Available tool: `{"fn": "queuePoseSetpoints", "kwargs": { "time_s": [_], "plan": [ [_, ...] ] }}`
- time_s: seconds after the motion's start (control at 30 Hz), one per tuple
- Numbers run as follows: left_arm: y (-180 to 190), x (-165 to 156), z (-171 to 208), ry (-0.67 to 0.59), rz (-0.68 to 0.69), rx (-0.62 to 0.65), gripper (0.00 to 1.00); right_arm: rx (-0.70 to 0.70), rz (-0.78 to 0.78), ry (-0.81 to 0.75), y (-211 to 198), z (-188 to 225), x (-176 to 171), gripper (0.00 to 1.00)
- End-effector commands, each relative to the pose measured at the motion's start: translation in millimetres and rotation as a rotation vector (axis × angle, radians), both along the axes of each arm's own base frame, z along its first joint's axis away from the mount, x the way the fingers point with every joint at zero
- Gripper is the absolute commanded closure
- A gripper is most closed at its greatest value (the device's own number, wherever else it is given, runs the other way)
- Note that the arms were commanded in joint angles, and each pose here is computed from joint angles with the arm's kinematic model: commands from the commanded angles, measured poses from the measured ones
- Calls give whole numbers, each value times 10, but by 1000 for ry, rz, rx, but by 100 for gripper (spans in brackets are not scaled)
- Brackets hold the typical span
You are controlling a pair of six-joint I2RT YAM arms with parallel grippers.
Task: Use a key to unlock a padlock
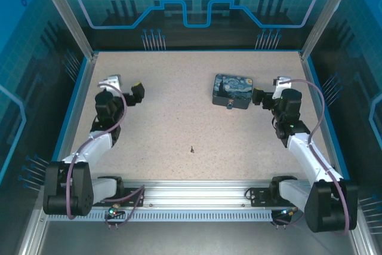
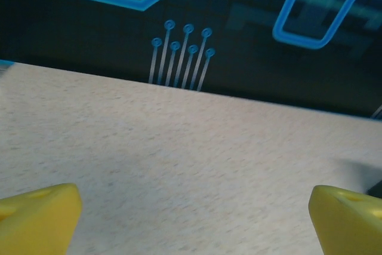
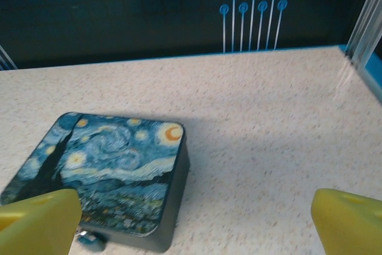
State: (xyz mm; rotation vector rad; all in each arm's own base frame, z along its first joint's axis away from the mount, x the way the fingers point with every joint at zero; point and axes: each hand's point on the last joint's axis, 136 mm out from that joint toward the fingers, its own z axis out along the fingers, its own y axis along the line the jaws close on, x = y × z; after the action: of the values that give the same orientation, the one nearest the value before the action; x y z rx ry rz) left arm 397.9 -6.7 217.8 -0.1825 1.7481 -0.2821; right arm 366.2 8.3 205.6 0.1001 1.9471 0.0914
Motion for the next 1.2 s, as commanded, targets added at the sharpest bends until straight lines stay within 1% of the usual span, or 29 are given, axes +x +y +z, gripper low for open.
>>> {"fn": "queuePoseSetpoints", "kwargs": {
  "time_s": [0.0, 0.03, 0.13, 0.2, 0.27, 0.4, 0.53, 0.57, 0.67, 0.8, 0.83, 0.9, 0.97, 1.17],
  "plan": [
    [-222, 27, -73, 140, -83, -179, 1, 137, 12, 187, 100, -282, -172, 0],
    [-262, 52, -81, 166, -97, -215, 1, 166, 19, 201, 134, -289, -164, 0],
    [-562, 130, -147, 284, -193, -301, 1, 275, 14, 255, 206, -343, -102, 0],
    [-864, 182, -216, 371, -272, -307, 1, 342, 31, 291, 273, -381, -22, 0],
    [-1181, 241, -244, 425, -351, -317, 1, 374, 39, 305, 296, -413, 77, 0],
    [-1820, 392, -323, 488, -518, -340, 3, 417, 29, 360, 252, -589, 283, 0],
    [-2297, 559, -428, 544, -640, -383, 7, 462, 26, 413, 224, -833, 419, 0],
    [-2406, 596, -451, 555, -662, -389, 8, 466, 39, 391, 226, -765, 527, 0],
    [-2668, 687, -555, 589, -701, -365, 9, 475, 46, 420, 228, -882, 630, 0],
    [-2952, 784, -721, 631, -741, -373, 10, 504, 75, 444, 279, -992, 761, 0],
    [-3016, 792, -814, 653, -746, -368, 10, 515, 82, 447, 294, -1020, 793, 0],
    [-3141, 831, -889, 680, -762, -354, 16, 546, 103, 454, 343, -1074, 848, 0],
    [-3245, 852, -963, 709, -774, -341, 20, 567, 124, 460, 388, -1101, 896, 0],
    [-3449, 897, -1152, 752, -784, -326, 21, 561, 151, 477, 500, -1142, 976, 0]
  ]
}}
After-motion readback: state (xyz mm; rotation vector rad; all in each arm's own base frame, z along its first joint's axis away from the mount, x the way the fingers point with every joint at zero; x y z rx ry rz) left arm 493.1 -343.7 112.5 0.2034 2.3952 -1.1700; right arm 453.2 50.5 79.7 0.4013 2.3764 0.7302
